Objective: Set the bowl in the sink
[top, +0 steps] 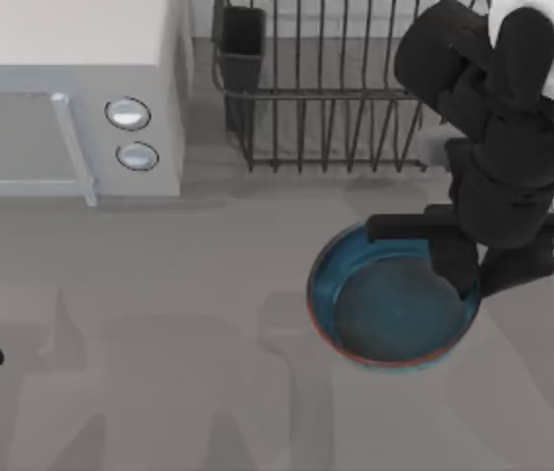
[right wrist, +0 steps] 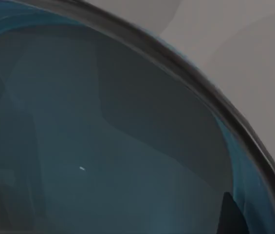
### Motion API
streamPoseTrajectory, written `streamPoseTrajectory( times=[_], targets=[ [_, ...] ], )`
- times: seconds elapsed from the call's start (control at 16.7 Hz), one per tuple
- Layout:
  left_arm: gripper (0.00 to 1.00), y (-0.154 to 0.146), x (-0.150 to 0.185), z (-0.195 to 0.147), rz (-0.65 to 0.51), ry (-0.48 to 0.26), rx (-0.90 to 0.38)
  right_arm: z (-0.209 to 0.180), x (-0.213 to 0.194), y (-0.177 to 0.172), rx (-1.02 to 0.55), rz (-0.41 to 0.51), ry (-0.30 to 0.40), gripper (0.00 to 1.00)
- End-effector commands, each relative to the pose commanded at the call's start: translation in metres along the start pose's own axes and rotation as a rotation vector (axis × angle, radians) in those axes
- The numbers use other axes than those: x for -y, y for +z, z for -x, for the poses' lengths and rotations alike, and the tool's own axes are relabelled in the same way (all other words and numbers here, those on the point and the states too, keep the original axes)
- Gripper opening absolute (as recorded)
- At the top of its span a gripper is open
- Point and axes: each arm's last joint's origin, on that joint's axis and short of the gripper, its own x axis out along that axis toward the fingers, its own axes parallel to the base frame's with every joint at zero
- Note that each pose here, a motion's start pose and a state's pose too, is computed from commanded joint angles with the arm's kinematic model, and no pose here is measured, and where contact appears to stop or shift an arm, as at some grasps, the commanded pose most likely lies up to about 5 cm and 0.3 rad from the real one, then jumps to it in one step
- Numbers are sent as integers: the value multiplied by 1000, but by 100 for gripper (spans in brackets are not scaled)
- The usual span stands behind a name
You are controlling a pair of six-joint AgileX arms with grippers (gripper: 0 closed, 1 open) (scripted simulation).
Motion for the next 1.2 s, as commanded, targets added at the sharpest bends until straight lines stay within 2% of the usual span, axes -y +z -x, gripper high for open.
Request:
streamPoseTrajectory(
  times=[0.18, 0.48, 0.6, 0.9, 1.2],
  targets=[
    [100, 0, 0, 0, 0, 0, 0, 22, 3, -4, 17, 1, 12, 0],
    [100, 0, 0, 0, 0, 0, 0, 21, 2, -4, 14, 4, 11, 0],
    [100, 0, 0, 0, 0, 0, 0, 19, 4, -2, 21, 2, 34, 0],
    [100, 0, 0, 0, 0, 0, 0, -4, 28, 20, 107, -25, 200, 0],
    [100, 0, 0, 0, 0, 0, 0, -55, 83, 57, 324, -73, 396, 0]
  ],
)
